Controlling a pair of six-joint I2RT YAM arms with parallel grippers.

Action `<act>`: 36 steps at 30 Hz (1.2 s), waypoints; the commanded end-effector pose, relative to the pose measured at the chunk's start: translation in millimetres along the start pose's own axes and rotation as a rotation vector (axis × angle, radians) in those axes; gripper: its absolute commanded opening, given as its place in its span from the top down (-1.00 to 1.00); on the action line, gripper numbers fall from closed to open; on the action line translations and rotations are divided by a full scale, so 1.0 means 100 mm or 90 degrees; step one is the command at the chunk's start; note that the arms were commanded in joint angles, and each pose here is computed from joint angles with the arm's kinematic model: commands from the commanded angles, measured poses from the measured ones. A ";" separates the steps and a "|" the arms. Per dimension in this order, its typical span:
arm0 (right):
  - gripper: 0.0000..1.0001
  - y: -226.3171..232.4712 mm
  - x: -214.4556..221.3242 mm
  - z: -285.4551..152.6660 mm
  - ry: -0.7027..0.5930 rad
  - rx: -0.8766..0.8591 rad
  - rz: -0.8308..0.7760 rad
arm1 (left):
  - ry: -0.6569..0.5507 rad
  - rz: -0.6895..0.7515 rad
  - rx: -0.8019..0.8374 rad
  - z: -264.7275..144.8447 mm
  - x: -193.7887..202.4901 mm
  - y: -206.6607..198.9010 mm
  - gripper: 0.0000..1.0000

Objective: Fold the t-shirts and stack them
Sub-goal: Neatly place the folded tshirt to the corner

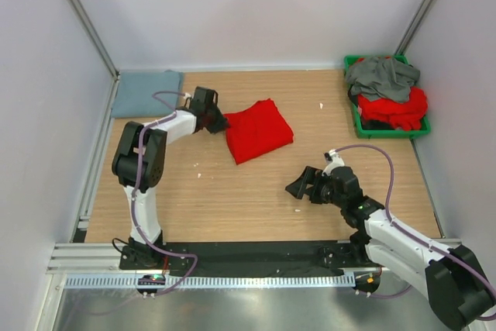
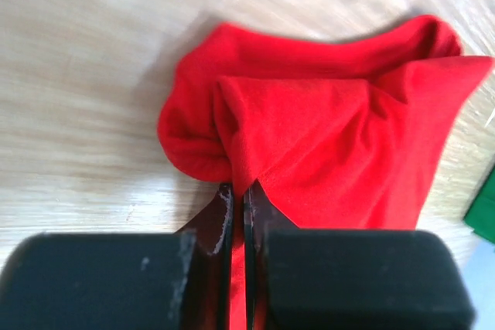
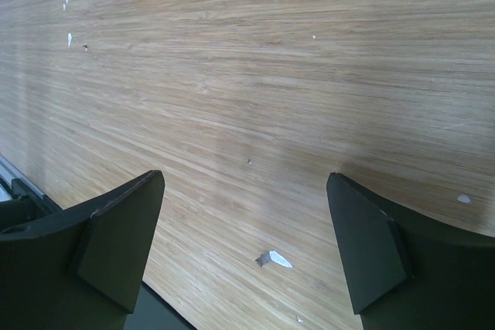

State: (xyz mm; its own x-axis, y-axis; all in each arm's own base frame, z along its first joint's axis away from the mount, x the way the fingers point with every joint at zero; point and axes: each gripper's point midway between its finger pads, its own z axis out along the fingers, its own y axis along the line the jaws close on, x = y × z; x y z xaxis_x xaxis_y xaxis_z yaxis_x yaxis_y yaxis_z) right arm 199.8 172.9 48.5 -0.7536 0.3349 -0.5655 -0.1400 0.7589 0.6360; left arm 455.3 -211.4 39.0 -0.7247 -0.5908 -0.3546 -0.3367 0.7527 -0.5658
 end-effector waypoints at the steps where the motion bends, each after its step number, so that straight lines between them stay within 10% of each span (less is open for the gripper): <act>1: -0.85 0.10 -0.10 0.01 -0.032 -0.028 -0.007 | -0.038 0.090 -0.015 -0.26 -0.46 -0.14 1.00; 16: -0.84 0.09 -0.01 0.08 -0.004 -0.037 -0.011 | 0.054 0.210 -0.005 -0.48 -1.56 -0.02 1.00; 36: -0.84 0.11 0.02 0.11 0.010 -0.049 -0.009 | -0.155 0.141 0.122 -1.45 -3.11 -0.11 1.00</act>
State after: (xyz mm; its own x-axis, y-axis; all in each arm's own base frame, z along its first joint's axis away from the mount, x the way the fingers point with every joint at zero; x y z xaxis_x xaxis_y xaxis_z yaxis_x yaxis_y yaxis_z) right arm 201.8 185.1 44.9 -0.7678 0.3168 -0.5570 -0.1810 0.7266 0.6628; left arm 588.3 10.2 227.2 -0.6494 -0.4697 -0.5980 -0.1377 0.8460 -0.5150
